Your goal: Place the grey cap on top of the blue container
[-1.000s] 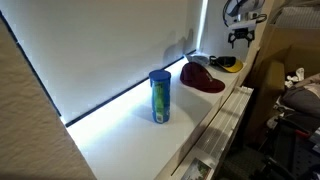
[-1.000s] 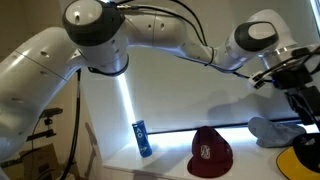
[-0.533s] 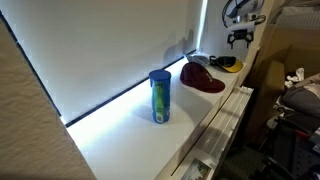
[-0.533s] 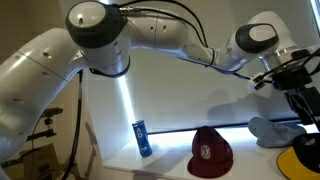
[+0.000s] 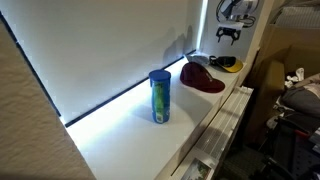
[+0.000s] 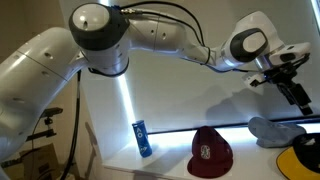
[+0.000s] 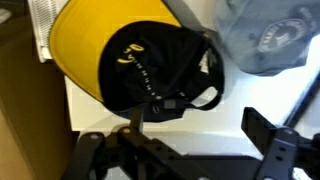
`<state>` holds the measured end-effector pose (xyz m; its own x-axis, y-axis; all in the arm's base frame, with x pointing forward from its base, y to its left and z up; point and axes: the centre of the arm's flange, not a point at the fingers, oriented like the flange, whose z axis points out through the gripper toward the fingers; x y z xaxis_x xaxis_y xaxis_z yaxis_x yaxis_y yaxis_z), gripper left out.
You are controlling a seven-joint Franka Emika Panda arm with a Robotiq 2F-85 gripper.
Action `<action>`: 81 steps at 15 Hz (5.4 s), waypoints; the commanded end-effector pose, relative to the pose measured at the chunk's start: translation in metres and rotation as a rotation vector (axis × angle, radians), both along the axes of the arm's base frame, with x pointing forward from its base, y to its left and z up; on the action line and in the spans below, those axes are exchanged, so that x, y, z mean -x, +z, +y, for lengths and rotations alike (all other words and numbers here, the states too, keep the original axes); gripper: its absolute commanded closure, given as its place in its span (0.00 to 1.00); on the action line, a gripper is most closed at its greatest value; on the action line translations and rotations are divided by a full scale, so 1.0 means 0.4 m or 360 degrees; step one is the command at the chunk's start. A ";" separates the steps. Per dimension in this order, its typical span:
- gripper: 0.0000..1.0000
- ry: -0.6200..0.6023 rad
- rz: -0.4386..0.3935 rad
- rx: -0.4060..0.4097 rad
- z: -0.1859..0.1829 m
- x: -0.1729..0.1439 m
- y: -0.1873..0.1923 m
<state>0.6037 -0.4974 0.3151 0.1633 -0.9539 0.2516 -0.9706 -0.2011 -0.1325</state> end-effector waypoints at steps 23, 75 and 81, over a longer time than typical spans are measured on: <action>0.00 0.0070 0.0135 -0.0192 0.285 -0.243 -0.224; 0.72 -0.0328 -0.0268 -0.0485 0.147 -0.222 -0.321; 0.32 -0.0447 -0.0297 -0.0381 0.169 -0.229 -0.328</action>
<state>0.6974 -0.4335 0.1829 -0.1067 -0.9943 0.0004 -0.9414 0.1009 -0.3219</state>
